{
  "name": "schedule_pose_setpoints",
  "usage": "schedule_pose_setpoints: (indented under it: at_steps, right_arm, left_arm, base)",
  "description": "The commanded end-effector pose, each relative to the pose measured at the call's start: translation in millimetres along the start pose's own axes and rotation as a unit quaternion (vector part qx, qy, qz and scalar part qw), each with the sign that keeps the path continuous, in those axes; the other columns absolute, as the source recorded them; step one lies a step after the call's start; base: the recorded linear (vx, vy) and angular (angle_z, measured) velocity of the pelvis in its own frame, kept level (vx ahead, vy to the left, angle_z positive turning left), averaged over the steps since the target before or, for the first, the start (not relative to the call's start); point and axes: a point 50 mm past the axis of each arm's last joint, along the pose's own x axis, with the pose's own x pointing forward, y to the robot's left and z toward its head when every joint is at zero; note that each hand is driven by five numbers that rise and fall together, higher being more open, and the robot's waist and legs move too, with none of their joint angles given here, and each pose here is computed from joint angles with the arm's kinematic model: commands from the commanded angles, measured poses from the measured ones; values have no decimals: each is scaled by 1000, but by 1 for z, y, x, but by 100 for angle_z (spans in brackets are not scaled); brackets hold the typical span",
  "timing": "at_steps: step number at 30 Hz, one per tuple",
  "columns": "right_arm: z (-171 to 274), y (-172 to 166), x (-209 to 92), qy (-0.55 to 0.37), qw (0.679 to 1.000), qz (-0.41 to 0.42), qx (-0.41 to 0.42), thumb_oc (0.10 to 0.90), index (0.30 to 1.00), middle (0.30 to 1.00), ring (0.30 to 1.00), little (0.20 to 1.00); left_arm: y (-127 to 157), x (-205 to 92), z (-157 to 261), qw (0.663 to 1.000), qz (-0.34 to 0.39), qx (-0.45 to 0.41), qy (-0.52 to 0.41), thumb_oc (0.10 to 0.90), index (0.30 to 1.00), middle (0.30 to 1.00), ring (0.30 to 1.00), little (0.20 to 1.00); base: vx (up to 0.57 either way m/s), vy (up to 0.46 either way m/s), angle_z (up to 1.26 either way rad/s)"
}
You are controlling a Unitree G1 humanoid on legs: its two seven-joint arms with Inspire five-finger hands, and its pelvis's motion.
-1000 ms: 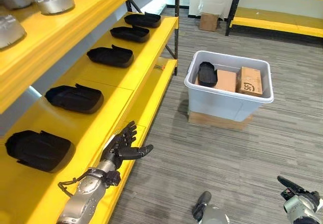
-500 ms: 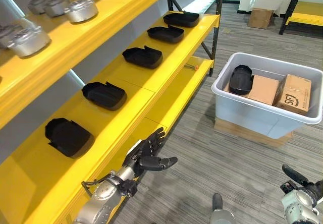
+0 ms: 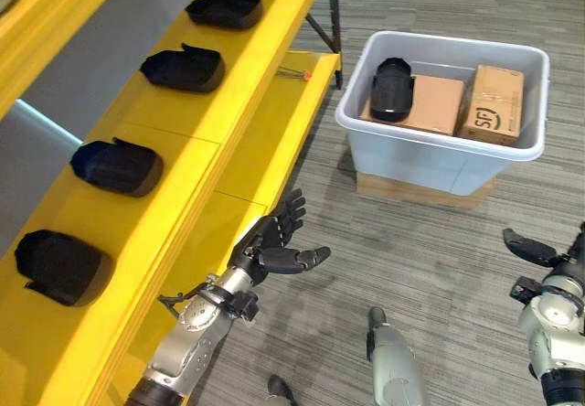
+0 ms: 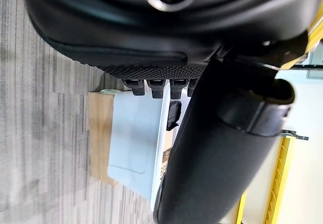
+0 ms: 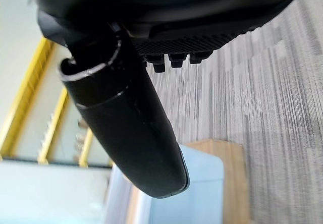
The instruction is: Move parts from the plastic box to the shelf.
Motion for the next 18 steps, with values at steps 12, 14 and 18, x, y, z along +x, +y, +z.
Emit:
schedule_pose_setpoints:
  at_steps: [12,14,18]
  right_arm:
    - [14,43,-39,-78,989,123,36,900,1000,1000,1000,1000]
    - [13,48,-40,-75,986,141,37,900,1000,1000,1000,1000]
    - [11,55,-46,-72,984,159,38,900,1000,1000,1000,1000]
  left_arm:
    - [20,-18,21,996,43,-7,-75,900,1000,1000,1000,1000]
    - [26,-22,19,995,59,-6,-74,900,1000,1000,1000,1000]
    - [33,-26,15,995,65,-2,-70,900,1000,1000,1000,1000]
  base:
    - [291,-34,-54]
    - [270,122,-94]
    - [235,120,-95]
